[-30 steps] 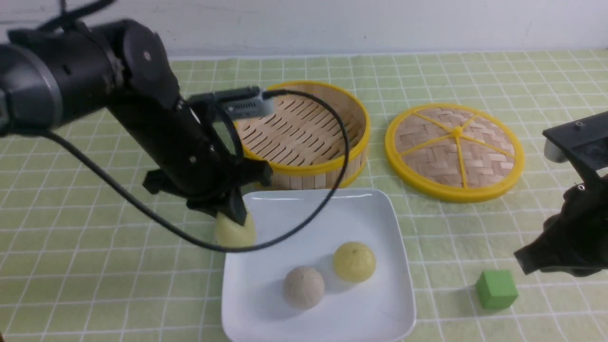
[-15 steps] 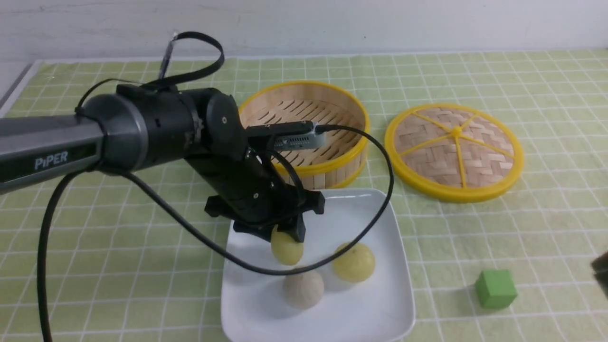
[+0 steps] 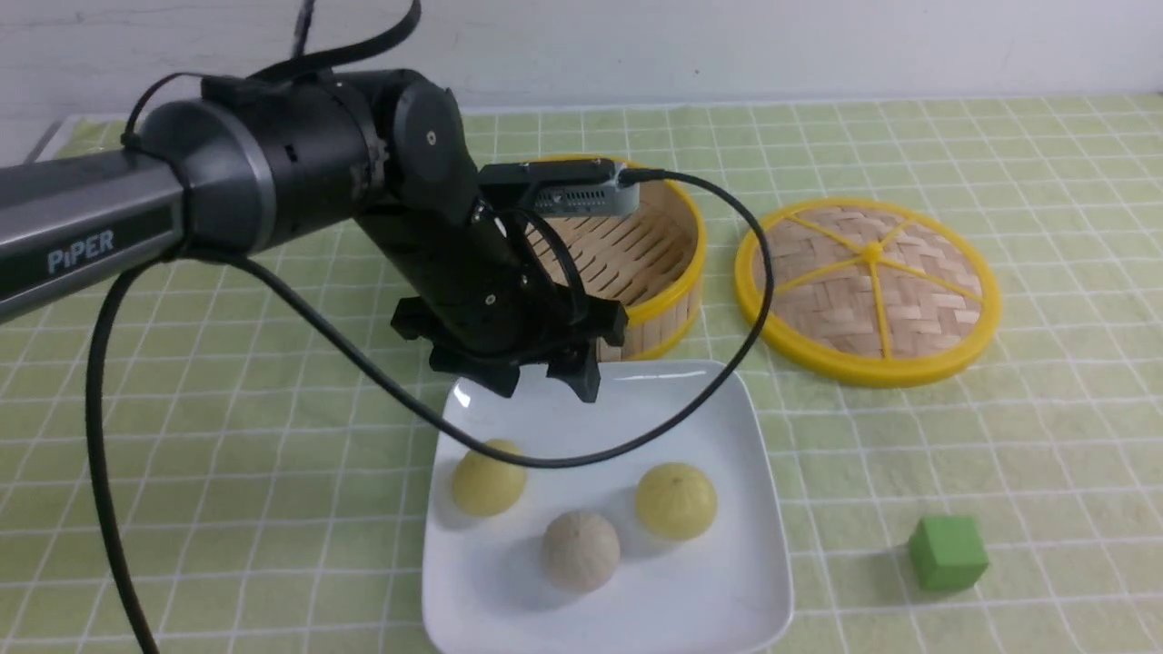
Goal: Put the steamed buns into the plate on the green tablecloth.
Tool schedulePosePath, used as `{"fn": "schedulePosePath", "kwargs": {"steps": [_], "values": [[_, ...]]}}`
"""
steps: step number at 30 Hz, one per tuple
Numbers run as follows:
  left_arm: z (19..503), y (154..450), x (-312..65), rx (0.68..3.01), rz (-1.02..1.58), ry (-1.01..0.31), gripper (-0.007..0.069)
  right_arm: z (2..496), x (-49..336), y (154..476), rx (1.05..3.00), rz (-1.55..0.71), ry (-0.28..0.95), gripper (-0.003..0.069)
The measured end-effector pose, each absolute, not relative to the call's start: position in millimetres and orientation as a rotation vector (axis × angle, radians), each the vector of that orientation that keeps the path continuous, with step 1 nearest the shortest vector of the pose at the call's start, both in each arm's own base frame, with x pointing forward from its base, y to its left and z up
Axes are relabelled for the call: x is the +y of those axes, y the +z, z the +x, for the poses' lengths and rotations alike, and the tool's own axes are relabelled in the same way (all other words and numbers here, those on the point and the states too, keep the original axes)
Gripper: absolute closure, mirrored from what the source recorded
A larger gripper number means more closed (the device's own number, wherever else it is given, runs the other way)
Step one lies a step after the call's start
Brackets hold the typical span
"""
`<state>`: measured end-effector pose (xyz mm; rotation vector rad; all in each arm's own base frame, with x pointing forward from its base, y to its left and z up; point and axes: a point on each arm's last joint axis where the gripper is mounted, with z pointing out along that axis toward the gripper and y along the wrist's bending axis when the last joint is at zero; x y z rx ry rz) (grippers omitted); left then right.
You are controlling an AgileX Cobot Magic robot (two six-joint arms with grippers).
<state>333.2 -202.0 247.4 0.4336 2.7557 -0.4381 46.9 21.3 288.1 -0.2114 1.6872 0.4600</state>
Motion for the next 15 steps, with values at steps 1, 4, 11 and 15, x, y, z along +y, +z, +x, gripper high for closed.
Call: {"fn": "schedulePosePath", "kwargs": {"steps": [1, 4, 11, 15], "values": [[333.3, 247.8, -202.0, 2.756, 0.434, -0.438, 0.012, 47.3, 21.5, 287.0, 1.687, -0.212, 0.46, 0.0658], [332.6, 248.4, -201.9, 2.765, 0.438, -0.437, 0.0202, 49.7, 22.6, 279.6, 1.686, -0.21, 0.462, 0.0658], [331.8, 247.5, -199.9, 2.778, 0.466, -0.404, 0.0585, 50.2, 22.9, 278.9, 1.677, -0.209, 0.464, 0.0654], [332.5, 247.7, -200.0, 2.768, 0.469, -0.403, 0.0623, 50.3, 23.0, 278.5, 1.678, -0.209, 0.464, 0.0651]]}}
